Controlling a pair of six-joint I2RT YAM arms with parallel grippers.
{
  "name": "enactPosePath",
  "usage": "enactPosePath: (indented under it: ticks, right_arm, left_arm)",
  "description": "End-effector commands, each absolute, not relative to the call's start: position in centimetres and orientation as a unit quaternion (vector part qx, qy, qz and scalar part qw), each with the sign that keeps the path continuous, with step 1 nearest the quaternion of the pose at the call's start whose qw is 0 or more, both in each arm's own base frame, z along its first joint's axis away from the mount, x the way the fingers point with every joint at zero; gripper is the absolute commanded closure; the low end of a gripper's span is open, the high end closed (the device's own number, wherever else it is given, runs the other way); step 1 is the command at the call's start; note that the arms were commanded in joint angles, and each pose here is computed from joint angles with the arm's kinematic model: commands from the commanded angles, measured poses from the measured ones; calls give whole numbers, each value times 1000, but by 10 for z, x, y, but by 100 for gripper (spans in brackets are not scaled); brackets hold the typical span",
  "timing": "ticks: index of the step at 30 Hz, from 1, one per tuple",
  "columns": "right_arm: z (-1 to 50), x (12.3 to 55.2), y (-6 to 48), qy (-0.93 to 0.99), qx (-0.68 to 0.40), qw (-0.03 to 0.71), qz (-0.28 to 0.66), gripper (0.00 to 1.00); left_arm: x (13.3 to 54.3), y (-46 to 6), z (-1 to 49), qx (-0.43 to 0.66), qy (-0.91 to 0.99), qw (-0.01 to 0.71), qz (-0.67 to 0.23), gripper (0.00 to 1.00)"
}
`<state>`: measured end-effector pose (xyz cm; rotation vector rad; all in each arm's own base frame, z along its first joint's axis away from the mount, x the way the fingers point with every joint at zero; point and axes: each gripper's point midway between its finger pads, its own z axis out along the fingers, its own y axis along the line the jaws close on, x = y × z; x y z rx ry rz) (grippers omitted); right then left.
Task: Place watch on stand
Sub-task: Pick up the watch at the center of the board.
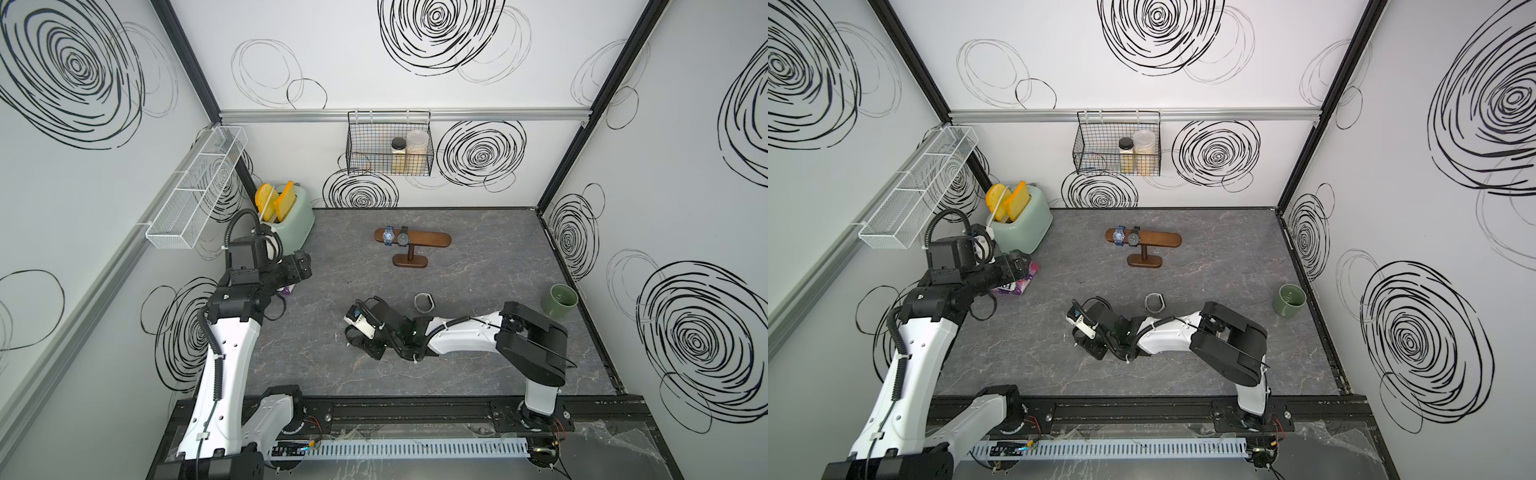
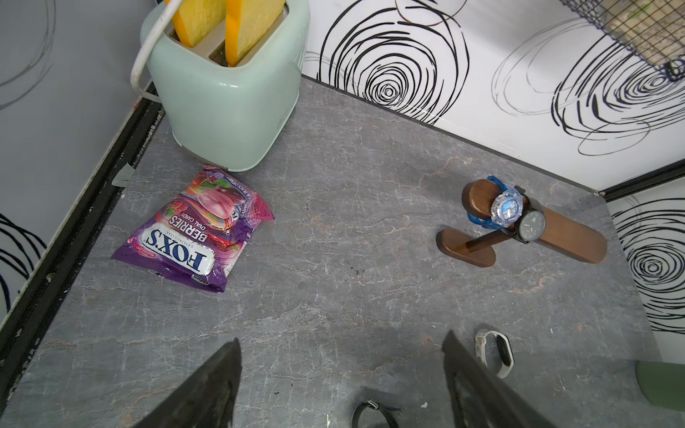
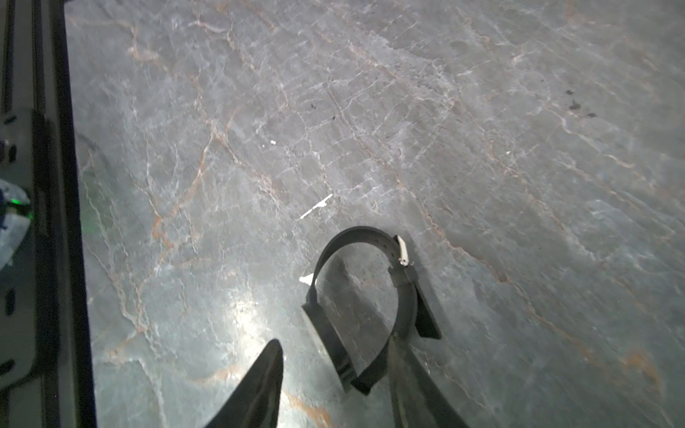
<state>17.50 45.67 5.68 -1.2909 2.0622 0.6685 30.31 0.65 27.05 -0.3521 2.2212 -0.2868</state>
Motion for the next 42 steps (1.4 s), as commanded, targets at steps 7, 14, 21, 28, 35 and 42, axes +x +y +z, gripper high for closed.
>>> enactPosePath:
  ticks: [7, 14, 21, 28, 35, 42]
  right_arm:
    - [55, 170, 464, 746, -540, 283, 267, 58]
    - [49, 177, 466, 749, -542, 281, 259, 59]
    - [43, 181, 468, 743, -560, 271, 246, 68]
    - [44, 191, 456, 724, -592, 275, 223, 97]
    - [63, 195, 435, 660, -657, 316, 183, 100]
    - [77, 196, 414, 589, -726, 314, 166, 100]
  left_arm:
    - [306, 8, 272, -132, 882, 440, -109, 10]
    - [305, 7, 271, -131, 882, 439, -112, 10]
    - [305, 6, 272, -127, 881, 441, -112, 9]
    - [306, 3, 269, -125, 882, 439, -121, 8]
    - [310, -4, 265, -123, 881, 434, -142, 8]
    - [308, -22, 247, -108, 885, 414, -183, 10]
